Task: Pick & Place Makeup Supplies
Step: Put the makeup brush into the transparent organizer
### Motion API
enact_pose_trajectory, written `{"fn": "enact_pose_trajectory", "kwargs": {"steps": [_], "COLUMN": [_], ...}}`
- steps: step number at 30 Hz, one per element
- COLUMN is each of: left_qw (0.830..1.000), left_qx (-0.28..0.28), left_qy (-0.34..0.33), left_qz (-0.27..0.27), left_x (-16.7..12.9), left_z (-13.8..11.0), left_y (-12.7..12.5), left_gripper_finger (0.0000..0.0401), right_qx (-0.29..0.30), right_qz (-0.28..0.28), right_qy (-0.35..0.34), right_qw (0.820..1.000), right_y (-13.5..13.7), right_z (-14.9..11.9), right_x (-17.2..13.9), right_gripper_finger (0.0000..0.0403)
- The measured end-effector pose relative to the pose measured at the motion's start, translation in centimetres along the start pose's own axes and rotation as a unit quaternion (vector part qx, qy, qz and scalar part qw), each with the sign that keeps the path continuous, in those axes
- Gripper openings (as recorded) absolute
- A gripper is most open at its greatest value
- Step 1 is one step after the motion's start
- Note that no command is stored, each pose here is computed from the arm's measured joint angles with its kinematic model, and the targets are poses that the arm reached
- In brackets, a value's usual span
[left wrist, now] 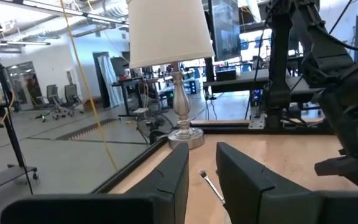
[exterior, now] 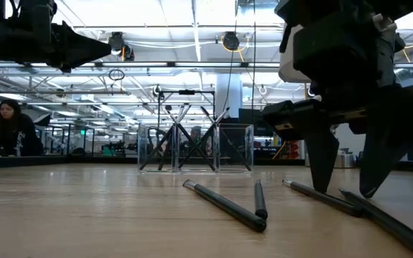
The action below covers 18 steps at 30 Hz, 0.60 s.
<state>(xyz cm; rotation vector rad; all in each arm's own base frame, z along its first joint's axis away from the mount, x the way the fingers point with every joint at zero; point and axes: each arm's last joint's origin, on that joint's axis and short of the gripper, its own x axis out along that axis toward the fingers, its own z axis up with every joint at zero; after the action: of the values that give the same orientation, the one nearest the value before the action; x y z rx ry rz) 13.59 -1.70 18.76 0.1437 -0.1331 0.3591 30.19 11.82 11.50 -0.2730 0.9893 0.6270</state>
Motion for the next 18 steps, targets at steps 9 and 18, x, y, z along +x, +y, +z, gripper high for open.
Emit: {"fn": "enact_pose_trajectory", "kwargs": {"steps": [9,18], "left_qw": [1.000,1.000], "left_qx": [0.016,0.015], "left_qy": [-0.001,-0.001], "left_qz": [0.000,0.000], "left_x": [0.0,0.0], "left_z": [0.0,0.0], "left_y": [0.0,0.0], "left_gripper_finger": [0.0090,0.0090], "right_qx": [0.008,-0.003], "right_qz": [-0.004,0.002], "right_qy": [0.041,0.061], "right_qw": [0.999,0.998], "right_y": [0.1,0.4], "right_z": [-0.8,-1.2], "right_x": [0.1,0.1], "right_gripper_finger": [0.0091,0.0042]}}
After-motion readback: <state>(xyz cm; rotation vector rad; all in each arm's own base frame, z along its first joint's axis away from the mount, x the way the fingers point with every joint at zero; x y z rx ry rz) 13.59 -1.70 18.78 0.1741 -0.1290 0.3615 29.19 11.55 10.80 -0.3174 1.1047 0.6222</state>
